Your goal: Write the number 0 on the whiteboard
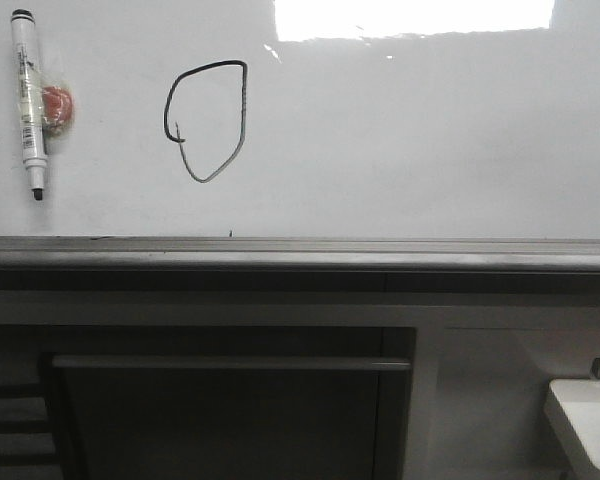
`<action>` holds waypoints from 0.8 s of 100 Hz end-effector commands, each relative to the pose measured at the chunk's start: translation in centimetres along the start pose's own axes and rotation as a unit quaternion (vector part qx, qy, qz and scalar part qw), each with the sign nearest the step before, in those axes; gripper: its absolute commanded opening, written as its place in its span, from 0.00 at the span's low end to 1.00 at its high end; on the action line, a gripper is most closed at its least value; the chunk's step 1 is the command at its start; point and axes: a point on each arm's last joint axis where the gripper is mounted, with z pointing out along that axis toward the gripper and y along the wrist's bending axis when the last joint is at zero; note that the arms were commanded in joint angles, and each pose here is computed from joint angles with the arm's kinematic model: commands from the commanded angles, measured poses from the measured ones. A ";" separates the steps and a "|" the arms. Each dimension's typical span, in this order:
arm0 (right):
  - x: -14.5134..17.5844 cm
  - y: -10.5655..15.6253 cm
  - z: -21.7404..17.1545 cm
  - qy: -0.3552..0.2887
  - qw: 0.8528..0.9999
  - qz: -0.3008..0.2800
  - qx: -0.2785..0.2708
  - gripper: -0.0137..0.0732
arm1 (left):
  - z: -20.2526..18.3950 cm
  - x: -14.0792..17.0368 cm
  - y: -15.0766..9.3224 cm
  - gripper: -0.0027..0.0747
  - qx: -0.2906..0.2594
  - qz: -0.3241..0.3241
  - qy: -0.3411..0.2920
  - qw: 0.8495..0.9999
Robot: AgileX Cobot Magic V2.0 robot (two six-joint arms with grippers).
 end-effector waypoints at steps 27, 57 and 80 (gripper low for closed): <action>-1.4 -0.6 -0.1 -0.041 0.999 -0.005 0.030 0.10 | -0.3 1.9 0.1 0.01 -0.006 -0.018 0.081 0.997; -1.4 -0.6 -0.1 -0.041 0.999 -0.005 0.030 0.10 | -0.3 1.9 0.1 0.01 -0.006 -0.018 0.082 0.996; -1.4 -0.6 -0.1 -0.041 0.999 -0.005 0.030 0.10 | -0.3 1.9 0.1 0.01 -0.006 -0.018 0.082 0.996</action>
